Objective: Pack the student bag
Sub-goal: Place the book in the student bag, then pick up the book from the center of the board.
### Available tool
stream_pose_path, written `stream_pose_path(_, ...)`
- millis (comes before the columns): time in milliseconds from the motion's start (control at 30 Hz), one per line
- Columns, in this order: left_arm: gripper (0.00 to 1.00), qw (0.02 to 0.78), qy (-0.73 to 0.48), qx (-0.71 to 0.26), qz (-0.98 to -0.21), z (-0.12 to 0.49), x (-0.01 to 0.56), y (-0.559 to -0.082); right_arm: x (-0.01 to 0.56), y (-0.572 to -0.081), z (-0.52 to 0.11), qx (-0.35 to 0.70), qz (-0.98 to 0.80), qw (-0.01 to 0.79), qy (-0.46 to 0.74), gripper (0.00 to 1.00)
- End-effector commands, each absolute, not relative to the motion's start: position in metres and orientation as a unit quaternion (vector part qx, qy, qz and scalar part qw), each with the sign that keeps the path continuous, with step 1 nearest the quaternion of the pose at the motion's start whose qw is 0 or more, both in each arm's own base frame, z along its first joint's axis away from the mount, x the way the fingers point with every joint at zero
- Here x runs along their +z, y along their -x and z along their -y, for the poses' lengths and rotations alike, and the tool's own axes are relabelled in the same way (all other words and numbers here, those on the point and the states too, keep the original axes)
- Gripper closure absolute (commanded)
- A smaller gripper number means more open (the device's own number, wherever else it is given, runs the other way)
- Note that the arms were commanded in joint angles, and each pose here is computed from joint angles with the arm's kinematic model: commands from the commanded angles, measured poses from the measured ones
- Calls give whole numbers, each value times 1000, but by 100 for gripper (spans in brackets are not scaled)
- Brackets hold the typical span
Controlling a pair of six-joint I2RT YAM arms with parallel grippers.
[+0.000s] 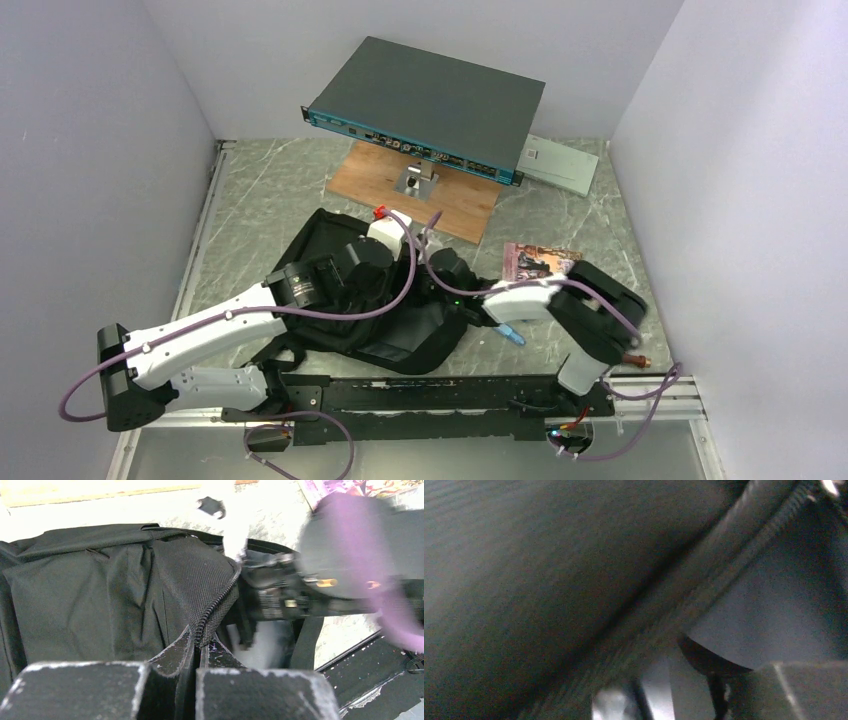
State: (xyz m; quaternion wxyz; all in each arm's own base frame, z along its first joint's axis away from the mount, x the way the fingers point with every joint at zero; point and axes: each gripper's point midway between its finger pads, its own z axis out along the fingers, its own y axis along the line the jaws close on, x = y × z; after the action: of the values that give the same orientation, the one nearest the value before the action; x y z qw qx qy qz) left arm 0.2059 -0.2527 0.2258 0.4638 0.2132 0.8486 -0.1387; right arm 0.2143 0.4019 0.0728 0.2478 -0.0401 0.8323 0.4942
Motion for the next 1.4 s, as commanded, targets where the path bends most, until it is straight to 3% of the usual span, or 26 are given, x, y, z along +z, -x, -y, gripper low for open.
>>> stream_pose_path(0, 100, 486, -188, -155, -839, 256, 237, -211, 94, -201, -353, 425, -849, 300, 89, 41)
stream_pose_path(200, 100, 480, -186, -136, -847, 257, 218, -217, 111, -183, -271, 335, -867, 357, 90, 22)
stream_pose_path(367, 100, 461, -182, -128, -859, 258, 195, -217, 146, -194, -215, 261, -867, 421, 52, 18)
stream_pose_path(700, 100, 423, -206, -163, -867, 274, 173, -204, 155, -280, -71, 161, -842, 481, -183, 12)
stream_pose_path(867, 95, 408, -225, -188, -865, 289, 168, -199, 147, -331, -23, 186, -832, 455, -258, 12)
stream_pose_path(967, 90, 396, -234, -204, -864, 296, 167, -194, 140, -347, 15, 147, -821, 454, -314, 8)
stream_pose_path(1067, 66, 393, -248, -234, -854, 306, 172, -188, 120, -346, 55, 91, -822, 435, -357, 7)
stream_pose_path(1133, 42, 397, -257, -255, -844, 312, 184, -185, 104, -341, 77, 67, -825, 415, -378, 7)
stream_pose_path(1200, 25, 408, -266, -285, -826, 321, 200, -182, 97, -336, 96, 35, -826, 408, -387, 7)
stream_pose_path(1267, 17, 417, -279, -315, -806, 333, 213, -180, 93, -337, 104, 24, -828, 406, -386, 7)
stream_pose_path(1367, 14, 411, -294, -341, -792, 353, 226, -180, 80, -334, 111, 7, -838, 386, -387, 8)
